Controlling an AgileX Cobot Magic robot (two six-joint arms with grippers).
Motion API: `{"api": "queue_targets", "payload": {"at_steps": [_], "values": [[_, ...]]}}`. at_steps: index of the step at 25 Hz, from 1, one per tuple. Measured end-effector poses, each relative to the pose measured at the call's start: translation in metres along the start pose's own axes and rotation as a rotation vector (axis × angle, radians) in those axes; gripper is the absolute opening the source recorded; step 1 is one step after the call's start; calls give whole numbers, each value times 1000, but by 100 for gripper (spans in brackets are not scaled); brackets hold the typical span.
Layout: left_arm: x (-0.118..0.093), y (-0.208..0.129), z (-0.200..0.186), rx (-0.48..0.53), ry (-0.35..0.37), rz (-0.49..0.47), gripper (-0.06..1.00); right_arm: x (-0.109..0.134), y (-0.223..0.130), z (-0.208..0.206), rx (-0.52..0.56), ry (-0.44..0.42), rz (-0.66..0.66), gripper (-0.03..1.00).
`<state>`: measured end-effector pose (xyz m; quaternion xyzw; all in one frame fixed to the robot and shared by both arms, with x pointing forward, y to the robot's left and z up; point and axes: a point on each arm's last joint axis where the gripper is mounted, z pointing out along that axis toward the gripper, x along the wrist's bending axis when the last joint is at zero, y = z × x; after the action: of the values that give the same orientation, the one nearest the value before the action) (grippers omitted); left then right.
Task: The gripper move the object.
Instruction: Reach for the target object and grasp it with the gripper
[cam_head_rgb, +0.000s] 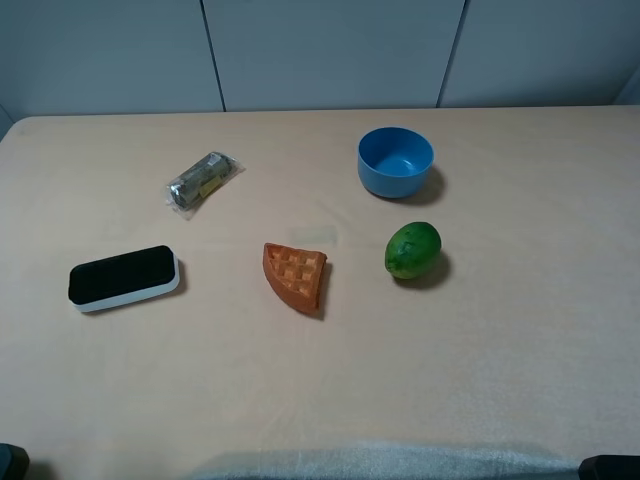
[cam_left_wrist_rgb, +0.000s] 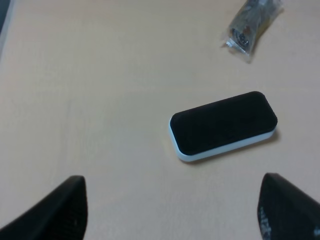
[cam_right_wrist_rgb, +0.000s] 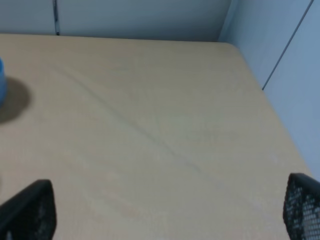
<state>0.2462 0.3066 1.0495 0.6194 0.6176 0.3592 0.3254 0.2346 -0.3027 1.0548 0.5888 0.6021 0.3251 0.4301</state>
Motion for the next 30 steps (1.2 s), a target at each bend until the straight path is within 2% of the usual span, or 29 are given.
{"api": "queue_targets", "payload": {"at_steps": [30], "values": [[0, 0, 0, 0, 0, 0, 76, 0, 0, 0, 0, 0, 0, 69]]}}
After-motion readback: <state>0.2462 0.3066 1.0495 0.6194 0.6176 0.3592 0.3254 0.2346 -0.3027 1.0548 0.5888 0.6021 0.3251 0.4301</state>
